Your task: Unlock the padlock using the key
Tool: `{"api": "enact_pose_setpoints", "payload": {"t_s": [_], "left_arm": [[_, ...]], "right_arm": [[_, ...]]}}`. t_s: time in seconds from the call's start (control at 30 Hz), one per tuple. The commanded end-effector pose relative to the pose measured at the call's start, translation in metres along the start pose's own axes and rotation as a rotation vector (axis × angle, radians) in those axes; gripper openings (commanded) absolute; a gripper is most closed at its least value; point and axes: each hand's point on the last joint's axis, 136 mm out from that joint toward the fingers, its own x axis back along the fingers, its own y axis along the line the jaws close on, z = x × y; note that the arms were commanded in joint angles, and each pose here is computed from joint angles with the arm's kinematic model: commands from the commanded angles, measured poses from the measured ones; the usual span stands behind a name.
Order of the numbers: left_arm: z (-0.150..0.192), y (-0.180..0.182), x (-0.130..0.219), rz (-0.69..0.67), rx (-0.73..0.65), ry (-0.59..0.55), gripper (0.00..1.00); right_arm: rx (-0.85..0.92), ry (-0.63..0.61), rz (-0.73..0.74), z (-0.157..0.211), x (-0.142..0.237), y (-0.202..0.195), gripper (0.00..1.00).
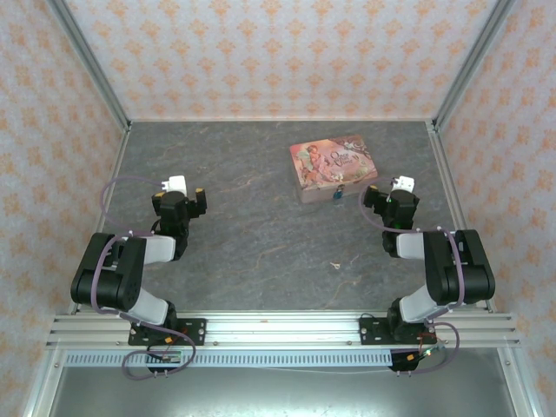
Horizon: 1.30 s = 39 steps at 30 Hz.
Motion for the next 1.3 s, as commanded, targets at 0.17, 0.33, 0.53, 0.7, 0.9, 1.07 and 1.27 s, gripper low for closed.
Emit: {"api": "enact_pose_setpoints", "payload": {"t_s": [0.17,0.33,0.53,0.7,0.9,1.07,1.27], "left_arm": [[-0.007,-0.003,-0.001,0.014,0.001,-0.011,1.0],[-0.027,0.007,0.009,-0.035,0.014,0.007,1.0],[-0.064,0.013,0.047,-0.02,0.132,0.014,1.0],[-0.072,0.007,0.079,0.034,0.372,0.151,1.0],[-0.058,-0.052,0.106,0.279,0.509,0.32,1.0],[-0.035,-0.112,0.13,0.451,0.541,0.427,1.0],[-0.009,-0.165,0.147,0.571,0.587,0.508,1.0]], "right_arm": [[-0.012,0.002,0.002,-0.001,-0.001,-0.002,0.99],[-0.012,0.003,0.004,-0.01,0.003,-0.001,0.99],[-0.088,0.101,0.006,-0.029,0.026,0.001,0.99],[-0.196,0.237,-0.026,-0.03,0.062,0.01,0.99],[-0.344,0.442,-0.137,-0.002,0.113,0.043,0.95],[-0.388,0.61,-0.218,0.035,0.155,0.079,0.85],[-0.303,0.786,-0.223,0.083,0.189,0.102,0.79]]}}
